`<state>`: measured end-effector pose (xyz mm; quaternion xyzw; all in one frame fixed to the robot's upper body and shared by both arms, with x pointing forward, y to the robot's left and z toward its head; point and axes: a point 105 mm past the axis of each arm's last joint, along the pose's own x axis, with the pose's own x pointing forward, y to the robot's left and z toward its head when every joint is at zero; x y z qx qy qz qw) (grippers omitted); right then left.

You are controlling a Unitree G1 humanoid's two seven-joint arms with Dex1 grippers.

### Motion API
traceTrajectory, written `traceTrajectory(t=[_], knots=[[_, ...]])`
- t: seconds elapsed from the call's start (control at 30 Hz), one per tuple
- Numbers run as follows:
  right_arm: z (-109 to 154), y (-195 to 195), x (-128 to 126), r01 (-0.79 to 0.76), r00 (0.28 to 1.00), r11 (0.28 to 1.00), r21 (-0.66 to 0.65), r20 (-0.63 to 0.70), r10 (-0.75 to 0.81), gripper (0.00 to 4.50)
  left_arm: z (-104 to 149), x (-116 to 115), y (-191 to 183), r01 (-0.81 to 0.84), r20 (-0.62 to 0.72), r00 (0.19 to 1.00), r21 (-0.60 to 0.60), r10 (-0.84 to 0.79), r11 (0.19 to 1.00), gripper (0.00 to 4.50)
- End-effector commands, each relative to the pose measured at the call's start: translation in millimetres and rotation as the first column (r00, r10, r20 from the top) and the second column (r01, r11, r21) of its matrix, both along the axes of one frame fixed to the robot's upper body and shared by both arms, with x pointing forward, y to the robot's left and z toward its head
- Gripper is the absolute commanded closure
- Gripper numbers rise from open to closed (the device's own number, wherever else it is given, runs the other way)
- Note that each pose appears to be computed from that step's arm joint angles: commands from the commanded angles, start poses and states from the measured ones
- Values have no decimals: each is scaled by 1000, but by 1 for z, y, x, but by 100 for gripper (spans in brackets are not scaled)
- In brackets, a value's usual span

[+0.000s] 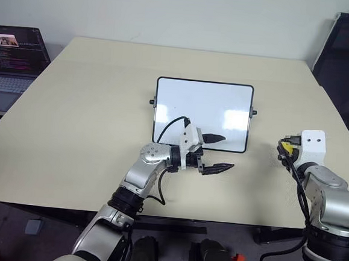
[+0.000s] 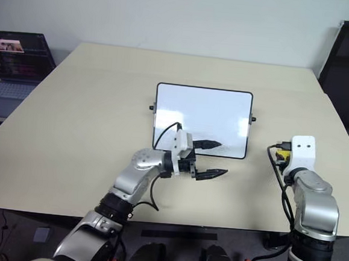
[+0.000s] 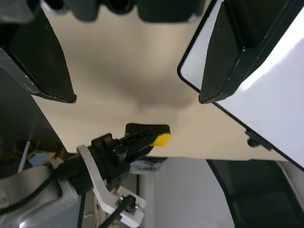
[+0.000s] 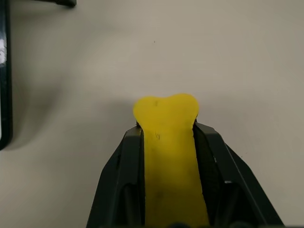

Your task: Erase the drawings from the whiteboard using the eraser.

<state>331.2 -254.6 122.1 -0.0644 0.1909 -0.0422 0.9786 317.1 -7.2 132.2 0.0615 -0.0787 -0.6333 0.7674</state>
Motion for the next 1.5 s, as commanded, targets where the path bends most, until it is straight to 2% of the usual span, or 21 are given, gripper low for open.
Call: traceTrajectory(t=[0.03, 0.37, 0.87, 1.07, 1.2, 1.5], knots=[[13, -4, 8, 9, 999, 999, 46, 49, -12, 340, 15, -1, -8, 13, 70, 997, -20, -12, 1000, 0], [3, -1, 18, 4, 1000, 996, 93, 25, -6, 340, 13, -7, -6, -4, 75, 997, -20, 5, 1000, 0], [-8, -5, 19, 23, 1000, 993, 117, 8, -24, 340, 12, -9, 0, -25, 72, 997, -11, 25, 1000, 0], [-8, -6, 21, 24, 1000, 994, 111, 10, -25, 151, 14, -6, 2, -34, 80, 996, -6, 34, 999, 0], [-8, -8, 22, 30, 999, 994, 106, 11, -31, 3, 14, -6, 3, -38, 80, 996, -6, 39, 999, 0], [3, -9, 24, 62, 996, 985, 158, 52, -71, 3, 18, 3, 17, -94, 95, 991, 4, 93, 996, 0]])
